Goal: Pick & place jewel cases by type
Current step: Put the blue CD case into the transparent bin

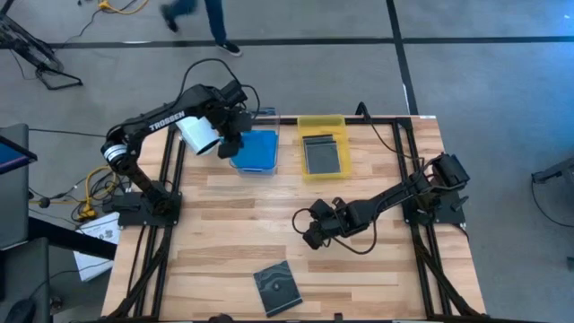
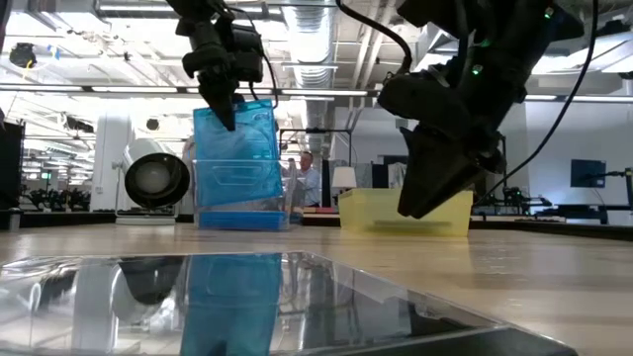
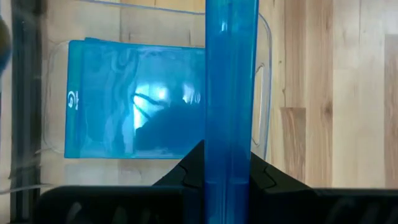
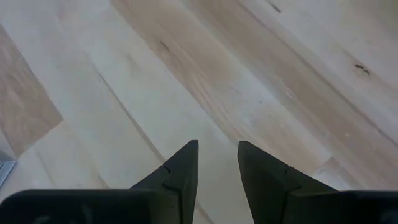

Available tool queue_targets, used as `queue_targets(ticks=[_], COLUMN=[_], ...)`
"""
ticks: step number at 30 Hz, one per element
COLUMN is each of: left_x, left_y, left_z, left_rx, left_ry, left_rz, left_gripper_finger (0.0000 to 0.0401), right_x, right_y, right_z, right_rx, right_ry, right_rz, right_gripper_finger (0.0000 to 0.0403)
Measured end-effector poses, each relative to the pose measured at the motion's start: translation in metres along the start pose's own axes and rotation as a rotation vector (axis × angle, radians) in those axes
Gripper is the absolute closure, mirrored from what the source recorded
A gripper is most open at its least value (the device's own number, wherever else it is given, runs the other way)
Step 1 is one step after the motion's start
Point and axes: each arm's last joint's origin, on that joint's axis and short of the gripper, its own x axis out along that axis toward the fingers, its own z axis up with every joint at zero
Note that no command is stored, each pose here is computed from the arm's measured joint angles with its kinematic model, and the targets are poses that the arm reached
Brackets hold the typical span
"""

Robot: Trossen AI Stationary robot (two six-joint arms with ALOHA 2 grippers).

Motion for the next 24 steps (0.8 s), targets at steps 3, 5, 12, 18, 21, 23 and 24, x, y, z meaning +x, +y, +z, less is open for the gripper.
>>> queue_targets(ticks=[3, 5, 12, 18, 21, 23, 24], left_x=[0.001, 0.001, 0.003, 0.004, 0.004, 0.004, 0.003], left_y=[-0.001, -0.002, -0.005, -0.004, -0.003, -0.001, -0.001], left_z=[0.001, 0.002, 0.008, 0.011, 0.012, 0.011, 0.012], left_rx=[0.025, 0.047, 0.092, 0.106, 0.105, 0.105, 0.106], left_ry=[0.002, 0.002, -0.016, -0.021, -0.004, 0.011, 0.014], left_rz=[-0.003, -0.005, 0.034, 0.068, 0.109, 0.140, 0.153], left_gripper_finger=[0.0366, 0.0364, 0.0321, 0.0271, 0.0255, 0.0248, 0.0245], right_x=[0.000, 0.000, 0.000, 0.000, 0.000, 0.000, 0.000], right_y=[0.001, 0.001, 0.002, 0.002, 0.002, 0.002, 0.002], right_z=[0.000, 0.000, 0.000, 0.000, 0.000, 0.000, 0.000], right_rx=[0.001, 0.001, 0.002, 0.002, 0.001, 0.001, 0.001], right_ry=[-0.002, -0.003, -0.007, -0.007, -0.007, -0.007, -0.007], right_rz=[0.004, 0.005, 0.013, 0.013, 0.013, 0.013, 0.013], right_gripper_finger=[0.0294, 0.0294, 0.0294, 0.0294, 0.0294, 0.0294, 0.0294])
